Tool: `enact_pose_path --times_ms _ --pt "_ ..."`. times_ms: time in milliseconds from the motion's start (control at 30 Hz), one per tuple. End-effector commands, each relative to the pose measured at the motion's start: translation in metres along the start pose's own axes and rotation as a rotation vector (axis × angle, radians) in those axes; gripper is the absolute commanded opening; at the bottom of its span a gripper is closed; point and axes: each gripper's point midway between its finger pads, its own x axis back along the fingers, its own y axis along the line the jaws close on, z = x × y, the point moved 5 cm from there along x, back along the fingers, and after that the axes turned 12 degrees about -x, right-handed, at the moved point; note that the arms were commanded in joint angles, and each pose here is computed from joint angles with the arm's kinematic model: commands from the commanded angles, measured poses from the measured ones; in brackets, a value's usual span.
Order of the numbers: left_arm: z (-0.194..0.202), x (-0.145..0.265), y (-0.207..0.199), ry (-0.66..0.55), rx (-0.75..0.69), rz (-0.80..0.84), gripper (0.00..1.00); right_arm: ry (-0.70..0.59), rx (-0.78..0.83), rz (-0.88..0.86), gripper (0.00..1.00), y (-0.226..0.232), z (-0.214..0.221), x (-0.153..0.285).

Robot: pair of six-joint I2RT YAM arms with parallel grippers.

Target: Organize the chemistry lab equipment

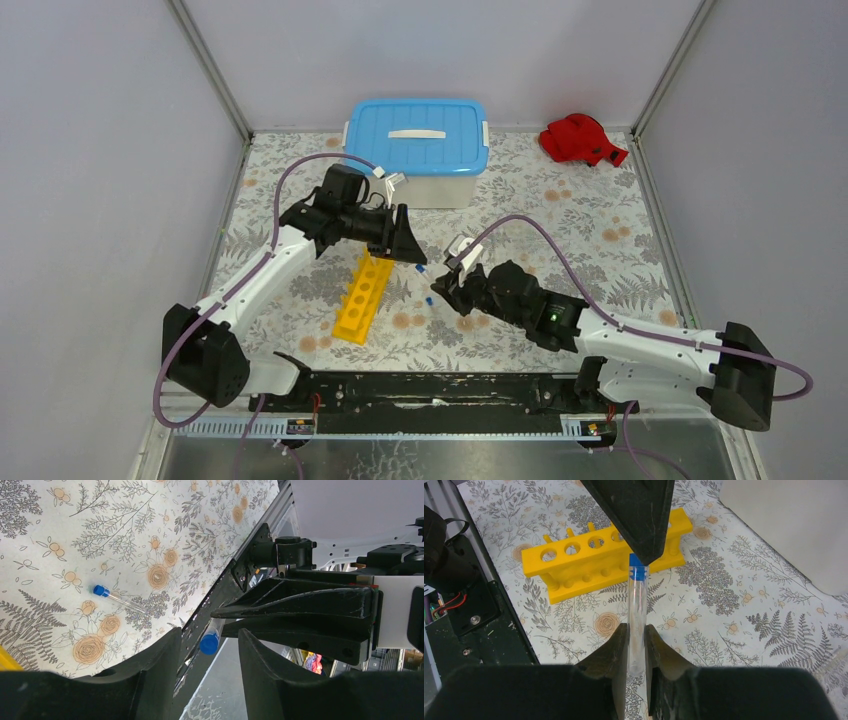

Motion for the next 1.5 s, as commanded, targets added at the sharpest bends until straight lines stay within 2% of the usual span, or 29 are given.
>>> enact_pose_path --times_ms 0,933,1467 --pt "0.003 0.002 -0.002 0.003 -0.023 0.026 0.52 -0.100 0.006 -0.044 0.16 0.013 -0.033 -0.002" --pt "0.018 -0.002 -0.001 0.041 -0.046 0.025 0.40 -0.105 0.054 -0.033 0.16 0.013 -0.037 -0.017" --pt "0.017 -0.003 0.000 0.041 -0.057 0.017 0.27 -0.082 0.057 -0.029 0.15 0.012 -0.031 -0.022"
